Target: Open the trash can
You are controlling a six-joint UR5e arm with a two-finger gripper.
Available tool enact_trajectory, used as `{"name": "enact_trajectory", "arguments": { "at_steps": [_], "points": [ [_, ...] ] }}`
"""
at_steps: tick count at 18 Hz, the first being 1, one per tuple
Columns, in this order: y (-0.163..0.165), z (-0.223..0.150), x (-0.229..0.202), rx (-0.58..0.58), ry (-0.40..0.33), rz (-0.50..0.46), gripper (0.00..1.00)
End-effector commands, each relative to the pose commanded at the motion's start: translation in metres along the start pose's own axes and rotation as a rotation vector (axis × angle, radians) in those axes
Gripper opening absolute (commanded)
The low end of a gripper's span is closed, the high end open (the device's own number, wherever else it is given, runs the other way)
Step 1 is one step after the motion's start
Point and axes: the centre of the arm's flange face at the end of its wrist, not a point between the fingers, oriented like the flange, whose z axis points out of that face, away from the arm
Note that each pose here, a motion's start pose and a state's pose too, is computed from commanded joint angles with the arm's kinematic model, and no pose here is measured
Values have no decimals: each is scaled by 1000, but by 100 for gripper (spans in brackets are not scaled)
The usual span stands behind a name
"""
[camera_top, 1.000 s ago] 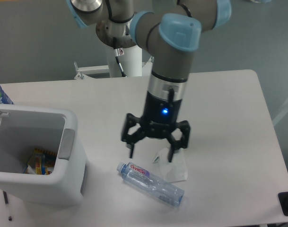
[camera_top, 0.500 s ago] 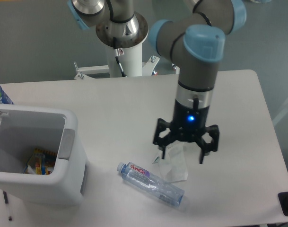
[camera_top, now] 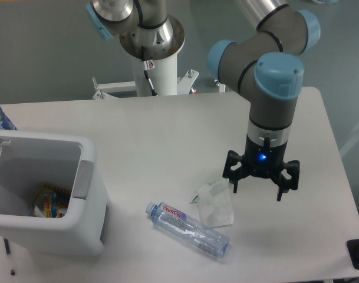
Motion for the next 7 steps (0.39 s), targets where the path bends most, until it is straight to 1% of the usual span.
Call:
{"name": "enact_trajectory", "arguments": {
  "at_steps": [2, 7],
  "points": [
    [2, 4, 1, -24, 5, 16, 100],
    [5, 10, 6, -38, 13, 17, 100]
  ]
}}
